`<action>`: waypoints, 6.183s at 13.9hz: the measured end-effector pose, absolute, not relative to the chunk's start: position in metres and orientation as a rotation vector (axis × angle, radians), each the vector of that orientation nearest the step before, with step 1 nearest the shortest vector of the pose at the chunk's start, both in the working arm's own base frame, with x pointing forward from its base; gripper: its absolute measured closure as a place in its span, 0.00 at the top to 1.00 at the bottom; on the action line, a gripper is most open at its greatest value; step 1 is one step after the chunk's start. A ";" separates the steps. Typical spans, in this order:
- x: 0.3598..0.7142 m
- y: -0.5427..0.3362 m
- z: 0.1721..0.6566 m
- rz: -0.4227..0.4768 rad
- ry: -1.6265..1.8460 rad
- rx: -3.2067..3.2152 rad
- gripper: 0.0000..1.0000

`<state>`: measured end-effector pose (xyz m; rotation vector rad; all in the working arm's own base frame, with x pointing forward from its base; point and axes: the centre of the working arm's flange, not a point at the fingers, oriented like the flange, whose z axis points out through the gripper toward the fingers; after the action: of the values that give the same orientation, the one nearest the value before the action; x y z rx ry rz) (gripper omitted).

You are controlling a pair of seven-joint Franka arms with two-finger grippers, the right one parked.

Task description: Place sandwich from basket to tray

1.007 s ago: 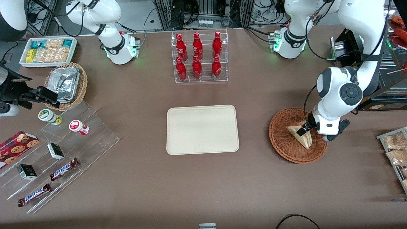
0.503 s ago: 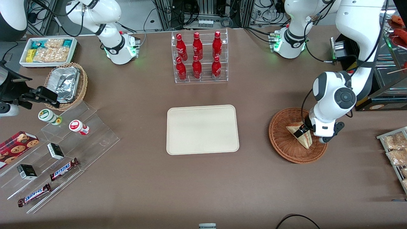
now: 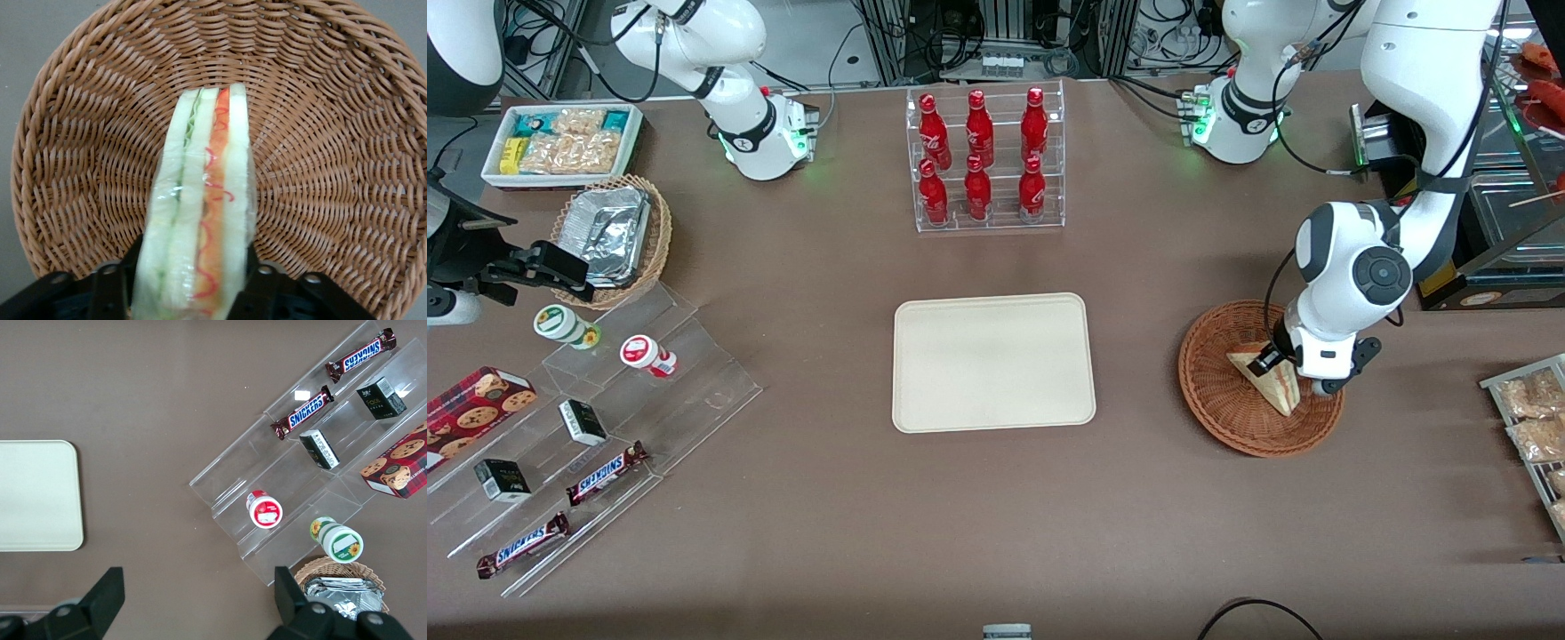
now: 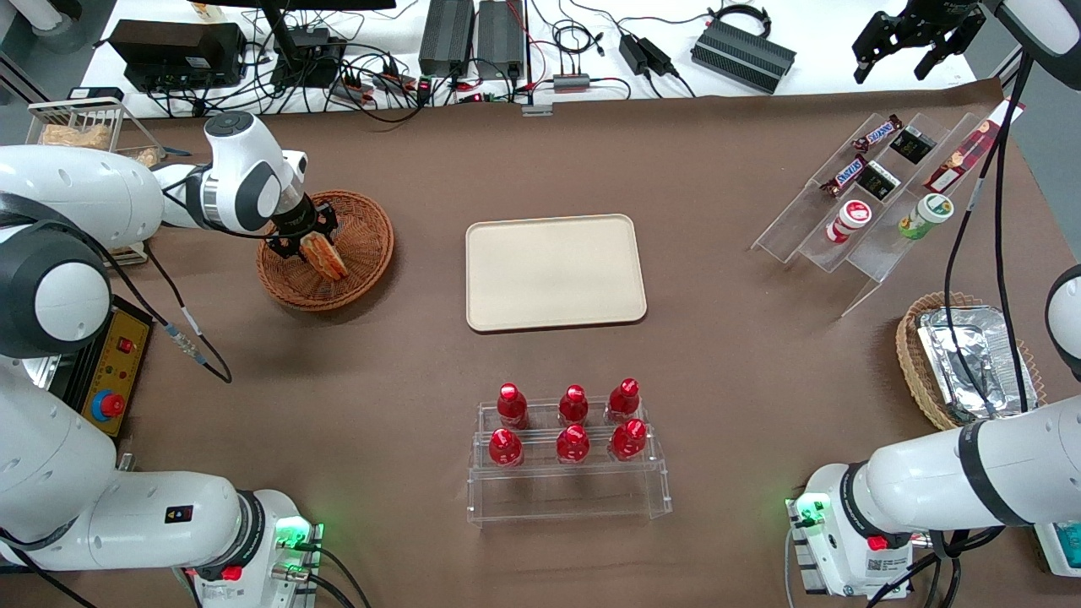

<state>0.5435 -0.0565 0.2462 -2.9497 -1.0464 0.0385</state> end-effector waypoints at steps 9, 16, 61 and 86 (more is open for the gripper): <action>0.572 -0.094 0.331 0.177 -0.764 -2.987 0.18; 0.599 -0.199 0.352 0.283 -0.460 -3.039 0.18; 0.526 -0.538 0.327 -0.002 -0.432 -3.141 1.00; 0.631 -0.117 0.513 0.257 0.083 -3.088 1.00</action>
<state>0.6306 -0.1170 0.5134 -3.0885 0.0831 0.2572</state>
